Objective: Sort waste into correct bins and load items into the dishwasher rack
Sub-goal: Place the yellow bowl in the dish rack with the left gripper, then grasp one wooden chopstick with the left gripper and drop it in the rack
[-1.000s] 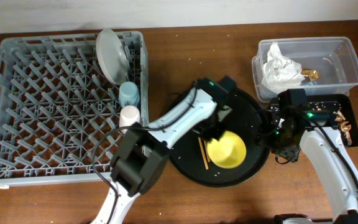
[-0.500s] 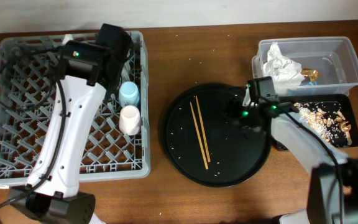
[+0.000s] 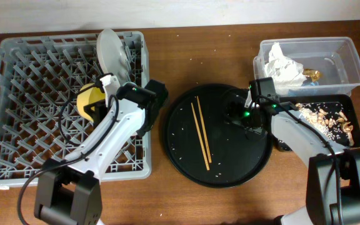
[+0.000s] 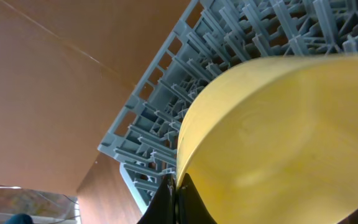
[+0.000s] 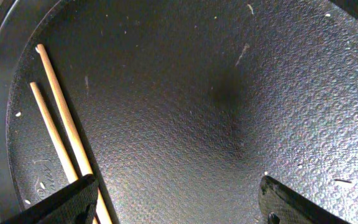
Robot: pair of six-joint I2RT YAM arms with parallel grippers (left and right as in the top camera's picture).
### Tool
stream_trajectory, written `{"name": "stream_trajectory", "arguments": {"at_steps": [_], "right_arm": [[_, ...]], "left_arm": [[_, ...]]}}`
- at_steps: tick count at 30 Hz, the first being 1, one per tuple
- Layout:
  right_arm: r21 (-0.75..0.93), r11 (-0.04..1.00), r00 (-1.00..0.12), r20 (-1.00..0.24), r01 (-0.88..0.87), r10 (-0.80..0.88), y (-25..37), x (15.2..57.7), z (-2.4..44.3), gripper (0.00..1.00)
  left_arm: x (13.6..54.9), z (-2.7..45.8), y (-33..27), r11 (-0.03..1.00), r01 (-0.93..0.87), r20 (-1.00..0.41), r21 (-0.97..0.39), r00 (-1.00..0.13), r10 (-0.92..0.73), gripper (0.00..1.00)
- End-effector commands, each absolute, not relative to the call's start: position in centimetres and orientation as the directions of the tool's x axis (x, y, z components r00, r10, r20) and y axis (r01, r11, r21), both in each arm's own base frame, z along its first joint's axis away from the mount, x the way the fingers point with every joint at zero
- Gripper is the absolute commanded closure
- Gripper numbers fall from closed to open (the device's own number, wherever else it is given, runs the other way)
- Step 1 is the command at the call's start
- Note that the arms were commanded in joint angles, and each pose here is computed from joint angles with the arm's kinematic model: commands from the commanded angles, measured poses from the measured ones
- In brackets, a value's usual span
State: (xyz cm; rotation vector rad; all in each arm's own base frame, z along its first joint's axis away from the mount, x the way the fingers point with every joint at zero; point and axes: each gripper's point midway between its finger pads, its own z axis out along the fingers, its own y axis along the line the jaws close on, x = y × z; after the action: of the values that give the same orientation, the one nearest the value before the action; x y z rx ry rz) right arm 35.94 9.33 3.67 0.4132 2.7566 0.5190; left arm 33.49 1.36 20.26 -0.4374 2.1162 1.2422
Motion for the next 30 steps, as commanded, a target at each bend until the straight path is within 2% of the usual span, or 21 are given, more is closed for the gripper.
{"name": "stream_trajectory", "arguments": {"at_steps": [1, 10, 13, 17, 20, 21, 24, 26, 30], "right_arm": [[0.397, 0.890, -0.910, -0.242, 0.224, 0.337, 9.2, 36.2, 3.8, 0.16], [0.395, 0.891, -0.909, -0.244, 0.225, 0.337, 9.2, 36.2, 3.8, 0.14], [0.394, 0.891, -0.909, -0.244, 0.225, 0.337, 9.2, 36.2, 3.8, 0.12], [0.395, 0.891, -0.909, -0.244, 0.225, 0.337, 9.2, 36.2, 3.8, 0.12], [0.395, 0.891, -0.909, -0.244, 0.225, 0.337, 9.2, 36.2, 3.8, 0.12], [0.395, 0.891, -0.909, -0.245, 0.225, 0.338, 9.2, 36.2, 3.8, 0.12], [0.395, 0.891, -0.909, -0.245, 0.225, 0.337, 9.2, 36.2, 3.8, 0.11], [0.395, 0.891, -0.909, -0.244, 0.225, 0.337, 9.2, 36.2, 3.8, 0.12], [0.395, 0.891, -0.909, -0.244, 0.225, 0.337, 9.2, 36.2, 3.8, 0.12]], "left_arm": [[33.4, 20.7, 1.9, 0.452, -0.588, -0.693, 0.671, -0.715, 0.098, 0.99], [32.2, 18.0, 2.6, 0.420, -0.560, -0.661, 0.714, -0.738, 0.138, 0.99], [31.7, 16.8, 2.5, 0.452, -0.544, -0.642, 0.707, -0.762, 0.089, 0.99], [30.6, 14.9, 2.2, 0.503, -0.504, -0.586, 0.702, -0.811, 0.004, 0.99], [29.4, 15.2, 2.7, 0.480, -0.438, -0.508, 0.760, -0.861, 0.020, 0.99], [28.8, 15.3, 2.8, 0.473, -0.410, -0.474, 0.780, -0.880, 0.019, 0.83], [29.0, 15.7, 2.5, 0.493, -0.417, -0.475, 0.764, -0.880, -0.008, 0.72], [29.3, 16.6, 1.8, 0.516, -0.422, -0.478, 0.745, -0.878, -0.028, 0.57], [30.3, 18.6, -0.3, 0.556, -0.423, -0.511, 0.715, -0.860, 0.003, 0.44]]}}
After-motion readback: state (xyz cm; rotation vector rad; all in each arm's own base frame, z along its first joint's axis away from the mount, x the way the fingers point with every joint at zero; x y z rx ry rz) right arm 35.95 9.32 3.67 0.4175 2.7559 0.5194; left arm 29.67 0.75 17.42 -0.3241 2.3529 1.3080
